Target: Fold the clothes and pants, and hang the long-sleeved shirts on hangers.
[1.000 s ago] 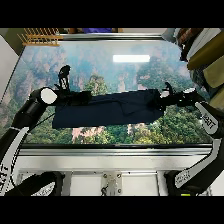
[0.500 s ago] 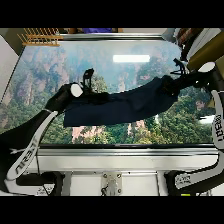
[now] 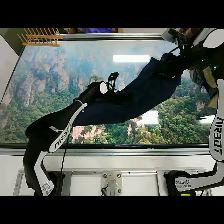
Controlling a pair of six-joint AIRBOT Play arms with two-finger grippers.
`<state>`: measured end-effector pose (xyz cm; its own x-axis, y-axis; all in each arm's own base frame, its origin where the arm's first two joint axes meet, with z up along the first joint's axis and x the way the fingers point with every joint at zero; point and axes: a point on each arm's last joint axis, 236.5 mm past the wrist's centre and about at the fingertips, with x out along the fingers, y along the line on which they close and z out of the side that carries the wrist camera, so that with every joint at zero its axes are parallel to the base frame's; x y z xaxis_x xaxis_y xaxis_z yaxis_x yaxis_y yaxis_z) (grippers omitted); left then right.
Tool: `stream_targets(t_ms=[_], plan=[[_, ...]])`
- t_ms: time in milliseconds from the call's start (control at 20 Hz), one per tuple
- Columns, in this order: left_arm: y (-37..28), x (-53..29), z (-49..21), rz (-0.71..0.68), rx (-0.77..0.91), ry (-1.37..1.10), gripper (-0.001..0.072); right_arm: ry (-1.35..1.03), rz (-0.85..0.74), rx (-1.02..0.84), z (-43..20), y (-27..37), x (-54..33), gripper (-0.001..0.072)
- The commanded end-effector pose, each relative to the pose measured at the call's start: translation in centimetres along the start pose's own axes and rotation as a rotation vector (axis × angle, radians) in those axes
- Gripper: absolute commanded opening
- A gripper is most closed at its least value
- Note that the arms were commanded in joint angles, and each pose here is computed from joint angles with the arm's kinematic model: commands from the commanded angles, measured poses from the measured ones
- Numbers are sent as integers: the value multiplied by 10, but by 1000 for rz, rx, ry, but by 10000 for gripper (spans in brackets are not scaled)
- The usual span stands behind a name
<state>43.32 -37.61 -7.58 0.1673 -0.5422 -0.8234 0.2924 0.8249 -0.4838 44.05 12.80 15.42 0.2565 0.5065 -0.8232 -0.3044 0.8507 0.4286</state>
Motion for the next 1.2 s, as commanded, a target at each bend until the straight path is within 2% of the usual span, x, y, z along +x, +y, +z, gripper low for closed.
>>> stream_targets(t_ms=[0,250,450,800,1150], plan=[[-7,18,-3,-9,20,64,11,-7,-51,-67,4,23,-3,15],[0,8,8,-7,10,43,11,10,-65,-82,1,34,5,15],[30,-41,37,16,6,-14,12,11,-55,-79,1,46,10,15],[131,-201,99,206,-44,-255,11,16,12,-105,0,108,52,15],[202,-338,98,299,-178,-425,11,74,181,-180,-26,216,155,15]])
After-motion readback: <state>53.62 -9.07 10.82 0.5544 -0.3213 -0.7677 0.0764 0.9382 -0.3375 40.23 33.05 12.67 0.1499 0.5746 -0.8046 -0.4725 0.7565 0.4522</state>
